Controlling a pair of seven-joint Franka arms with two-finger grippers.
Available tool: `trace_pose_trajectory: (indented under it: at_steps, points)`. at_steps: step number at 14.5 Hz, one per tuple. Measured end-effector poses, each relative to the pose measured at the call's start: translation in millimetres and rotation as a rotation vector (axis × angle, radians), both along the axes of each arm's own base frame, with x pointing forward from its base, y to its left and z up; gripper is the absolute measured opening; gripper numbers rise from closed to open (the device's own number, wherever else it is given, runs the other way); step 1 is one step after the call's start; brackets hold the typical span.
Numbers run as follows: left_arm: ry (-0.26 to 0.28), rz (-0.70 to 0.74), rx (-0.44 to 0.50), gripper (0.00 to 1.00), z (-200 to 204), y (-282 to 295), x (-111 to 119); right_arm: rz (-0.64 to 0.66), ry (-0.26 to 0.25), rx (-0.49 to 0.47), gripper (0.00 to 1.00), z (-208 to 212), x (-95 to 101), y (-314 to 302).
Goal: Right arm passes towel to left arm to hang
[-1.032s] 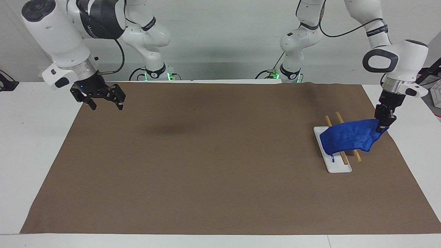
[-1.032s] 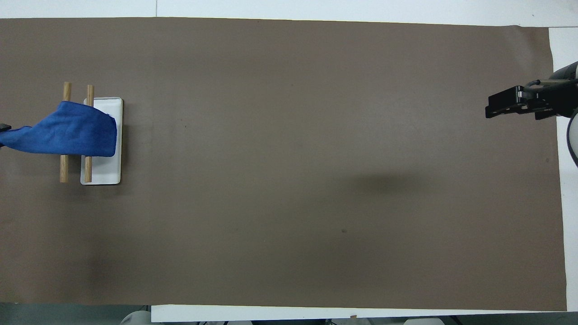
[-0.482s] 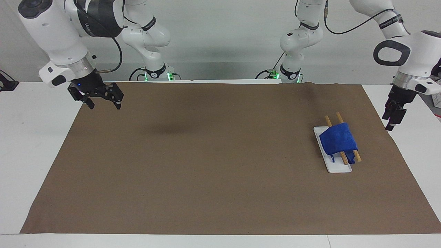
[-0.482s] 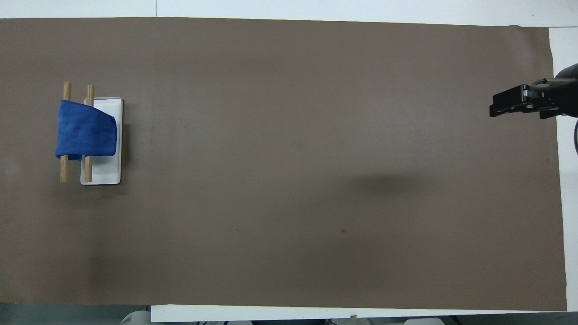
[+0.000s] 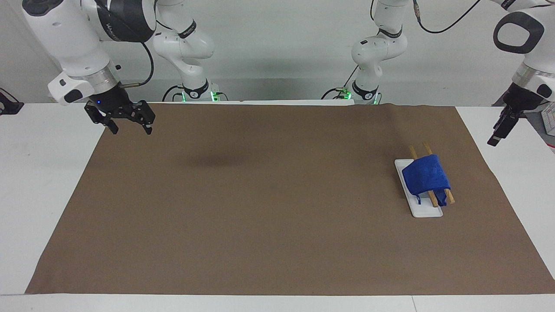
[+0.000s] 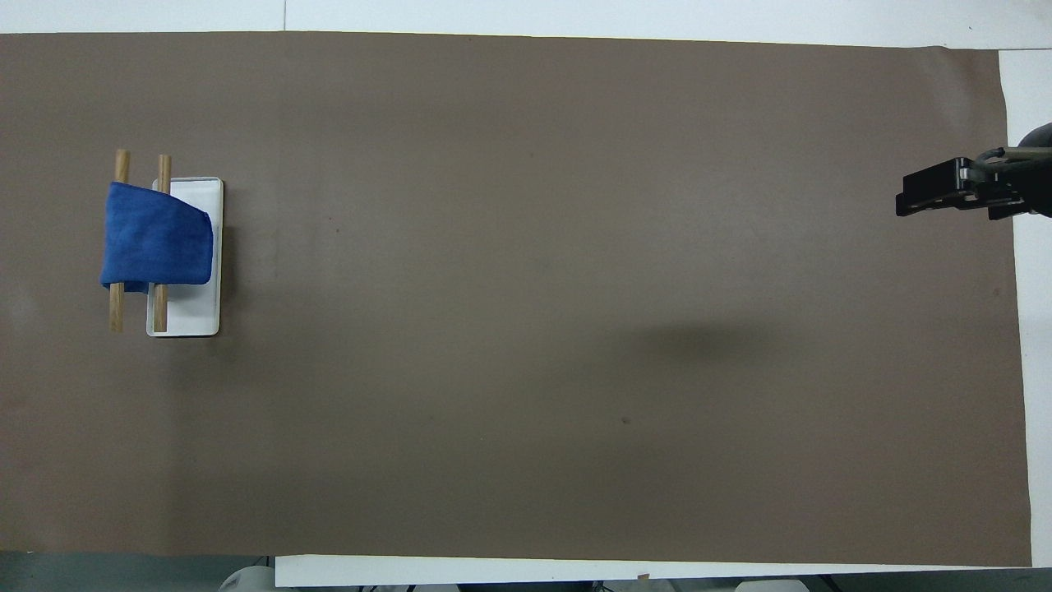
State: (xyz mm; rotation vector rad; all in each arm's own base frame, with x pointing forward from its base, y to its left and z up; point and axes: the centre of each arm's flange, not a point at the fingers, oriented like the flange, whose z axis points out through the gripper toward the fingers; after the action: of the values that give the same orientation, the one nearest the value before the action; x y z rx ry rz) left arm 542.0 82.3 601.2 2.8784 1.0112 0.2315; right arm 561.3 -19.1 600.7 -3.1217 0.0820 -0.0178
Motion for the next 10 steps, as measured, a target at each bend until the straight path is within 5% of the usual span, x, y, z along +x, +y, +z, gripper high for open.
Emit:
trace_pose_trajectory:
  at_steps: [8, 10]
  points:
    - [0.248, -0.48, 0.033, 1.0, 26, -105, -22, 0.006, 0.001, 0.0, 1.0, 0, -0.1, 3]
    - [0.27, -0.524, 0.029, 1.0, 27, -106, -20, 0.006, 0.001, 0.0, 1.0, 0, -0.1, 3]
